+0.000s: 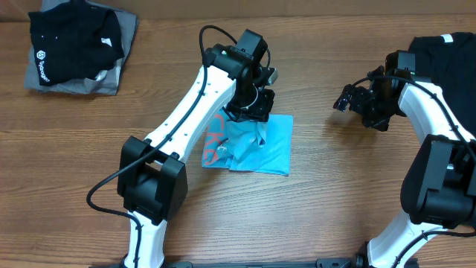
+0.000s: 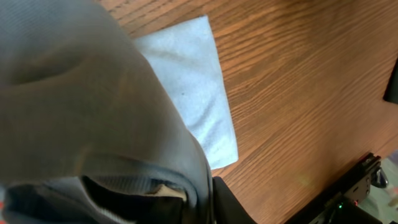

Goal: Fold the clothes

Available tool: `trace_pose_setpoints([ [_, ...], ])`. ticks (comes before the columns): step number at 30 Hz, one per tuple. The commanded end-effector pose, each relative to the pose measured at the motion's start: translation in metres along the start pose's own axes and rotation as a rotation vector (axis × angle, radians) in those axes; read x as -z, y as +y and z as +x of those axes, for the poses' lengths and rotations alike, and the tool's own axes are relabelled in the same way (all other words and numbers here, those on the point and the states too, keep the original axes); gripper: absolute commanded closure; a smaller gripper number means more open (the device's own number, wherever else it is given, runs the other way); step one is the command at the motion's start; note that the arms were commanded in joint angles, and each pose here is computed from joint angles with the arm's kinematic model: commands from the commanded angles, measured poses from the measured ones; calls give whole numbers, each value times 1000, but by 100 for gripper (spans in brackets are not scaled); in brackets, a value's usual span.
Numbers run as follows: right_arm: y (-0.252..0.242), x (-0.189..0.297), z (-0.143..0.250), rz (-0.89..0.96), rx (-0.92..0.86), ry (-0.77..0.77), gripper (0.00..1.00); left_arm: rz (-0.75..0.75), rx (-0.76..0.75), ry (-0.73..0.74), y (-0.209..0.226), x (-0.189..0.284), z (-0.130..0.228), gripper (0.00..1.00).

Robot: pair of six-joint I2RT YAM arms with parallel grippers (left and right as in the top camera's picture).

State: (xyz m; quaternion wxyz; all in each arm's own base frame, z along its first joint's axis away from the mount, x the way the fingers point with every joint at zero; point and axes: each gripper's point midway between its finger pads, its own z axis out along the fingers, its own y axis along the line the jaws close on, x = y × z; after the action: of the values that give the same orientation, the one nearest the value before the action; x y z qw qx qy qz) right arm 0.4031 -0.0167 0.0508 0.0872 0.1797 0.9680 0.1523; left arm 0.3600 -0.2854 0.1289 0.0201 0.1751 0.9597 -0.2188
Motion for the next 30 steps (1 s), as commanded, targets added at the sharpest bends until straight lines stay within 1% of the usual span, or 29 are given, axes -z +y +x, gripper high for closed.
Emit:
trace_pose_setpoints([
  [1,1,3,0,-6,-1,-9,0,24,-17,26,-5,-8,5,82],
  [6,1,3,0,-6,-1,-9,0,24,-14,34,-4,-10,7,75],
  [10,1,3,0,-6,-1,-9,0,29,-24,36,-4,-11,8,74],
  [14,1,3,0,-6,-1,-9,0,70,-51,35,-11,-11,7,73],
  [17,1,3,0,-6,-1,-9,0,86,-102,6,-14,-10,0,74],
  [19,1,3,0,-6,-1,-9,0,80,-111,-20,-11,-5,-7,72],
  [20,1,3,0,-6,-2,-8,0,71,-104,-34,-7,0,-11,70],
  [23,0,3,2,0,-4,1,0,12,-32,-59,22,19,-19,53],
  [24,0,3,3,3,-5,3,0,-17,10,-48,38,25,-17,51],
  [25,-1,3,3,5,-6,4,0,-36,42,-32,49,29,-12,48],
  [28,-1,3,2,4,-5,2,0,-111,138,53,90,38,11,36],
  [30,0,3,2,4,-4,0,0,-100,144,98,101,40,24,32],
])
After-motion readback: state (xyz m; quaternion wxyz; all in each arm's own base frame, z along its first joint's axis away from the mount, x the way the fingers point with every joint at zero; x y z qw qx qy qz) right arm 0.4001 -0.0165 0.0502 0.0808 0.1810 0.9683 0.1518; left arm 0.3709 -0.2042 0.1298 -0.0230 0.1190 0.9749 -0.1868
